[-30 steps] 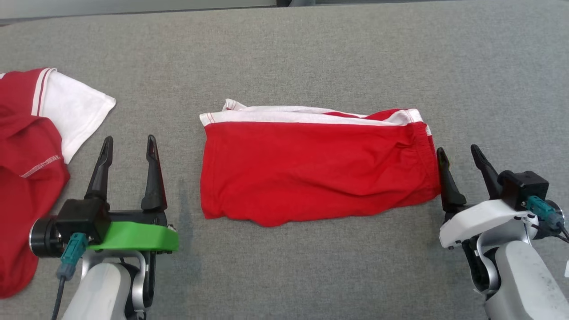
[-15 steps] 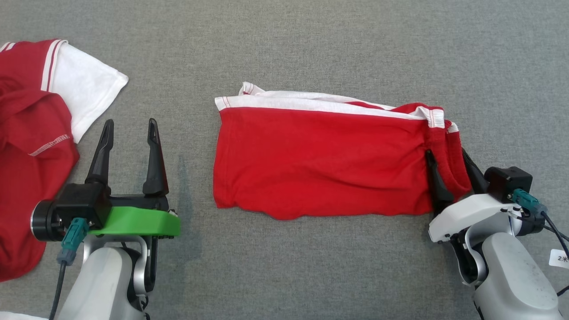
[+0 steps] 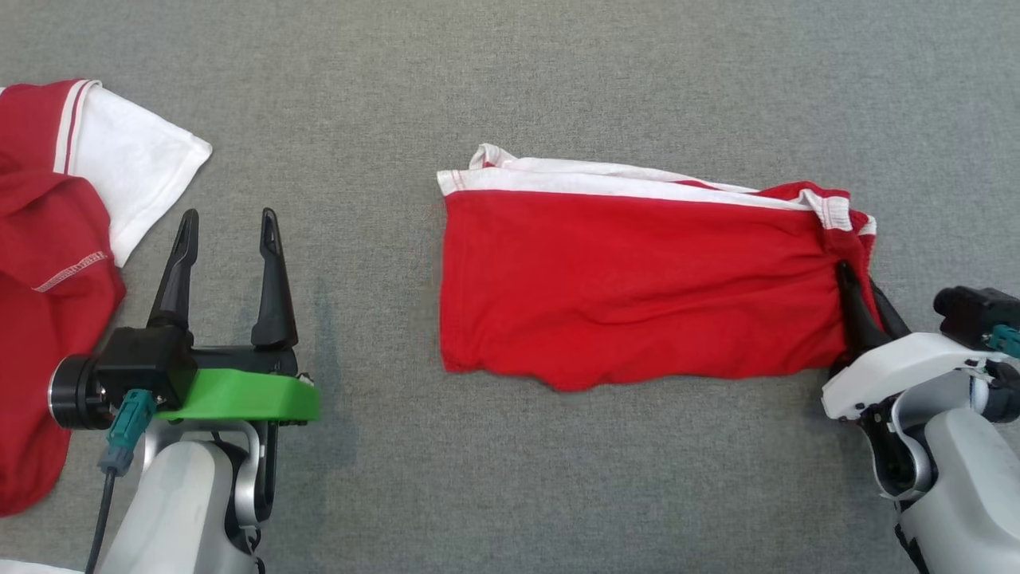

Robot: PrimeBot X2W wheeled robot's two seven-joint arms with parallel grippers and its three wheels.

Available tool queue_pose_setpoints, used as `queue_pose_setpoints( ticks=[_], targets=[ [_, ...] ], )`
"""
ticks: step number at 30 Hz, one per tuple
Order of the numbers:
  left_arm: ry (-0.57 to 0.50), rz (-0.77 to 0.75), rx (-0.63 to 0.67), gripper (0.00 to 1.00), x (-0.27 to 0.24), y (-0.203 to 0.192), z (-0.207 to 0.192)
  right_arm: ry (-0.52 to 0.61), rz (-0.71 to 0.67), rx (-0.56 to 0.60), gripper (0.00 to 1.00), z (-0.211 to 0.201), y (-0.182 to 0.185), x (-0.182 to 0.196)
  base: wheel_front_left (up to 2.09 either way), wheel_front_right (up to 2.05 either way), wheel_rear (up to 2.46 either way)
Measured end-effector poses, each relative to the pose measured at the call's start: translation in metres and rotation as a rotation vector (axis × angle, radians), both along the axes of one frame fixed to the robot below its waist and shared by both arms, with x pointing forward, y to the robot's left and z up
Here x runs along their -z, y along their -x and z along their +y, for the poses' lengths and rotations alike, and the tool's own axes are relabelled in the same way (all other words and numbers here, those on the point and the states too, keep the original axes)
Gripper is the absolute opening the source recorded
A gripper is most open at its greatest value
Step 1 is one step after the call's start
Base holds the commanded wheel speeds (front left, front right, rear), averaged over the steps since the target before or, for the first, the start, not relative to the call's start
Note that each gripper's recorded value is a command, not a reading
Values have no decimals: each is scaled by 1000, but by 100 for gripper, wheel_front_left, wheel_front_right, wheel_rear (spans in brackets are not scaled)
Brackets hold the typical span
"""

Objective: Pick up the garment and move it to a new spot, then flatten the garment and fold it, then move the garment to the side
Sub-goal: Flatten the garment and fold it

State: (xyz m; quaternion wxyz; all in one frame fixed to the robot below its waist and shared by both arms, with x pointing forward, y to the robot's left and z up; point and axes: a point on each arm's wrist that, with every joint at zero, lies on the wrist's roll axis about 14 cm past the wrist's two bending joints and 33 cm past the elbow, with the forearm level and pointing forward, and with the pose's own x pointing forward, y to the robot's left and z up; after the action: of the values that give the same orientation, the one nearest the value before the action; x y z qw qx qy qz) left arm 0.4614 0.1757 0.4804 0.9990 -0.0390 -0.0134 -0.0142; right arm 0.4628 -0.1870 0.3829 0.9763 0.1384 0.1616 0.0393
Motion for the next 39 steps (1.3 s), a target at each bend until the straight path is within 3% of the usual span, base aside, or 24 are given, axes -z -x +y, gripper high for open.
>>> queue_pose_setpoints(
  ticks=[2, 9, 23, 33, 39],
  targets=[
    [2, 0, 7, 100, 0, -1, -2, -2, 11, 6, 0, -8, 2, -1, 0, 0, 0],
    [0, -3, 26, 100, 1, -4, -8, -174, 13, -74, 0, 15, 1, -31, 0, 0, 0],
    [17, 13, 48, 100, 5, 1, -17, -491, -64, -446, 0, 140, 0, -118, 0, 0, 0],
    [34, 19, 22, 100, 4, 7, -11, -502, 42, -600, 0, 227, -2, -95, 0, 0, 0],
    [35, 32, -3, 100, 8, 11, -3, -479, 83, -640, 0, 254, -2, -74, 0, 0, 0]
  ],
)
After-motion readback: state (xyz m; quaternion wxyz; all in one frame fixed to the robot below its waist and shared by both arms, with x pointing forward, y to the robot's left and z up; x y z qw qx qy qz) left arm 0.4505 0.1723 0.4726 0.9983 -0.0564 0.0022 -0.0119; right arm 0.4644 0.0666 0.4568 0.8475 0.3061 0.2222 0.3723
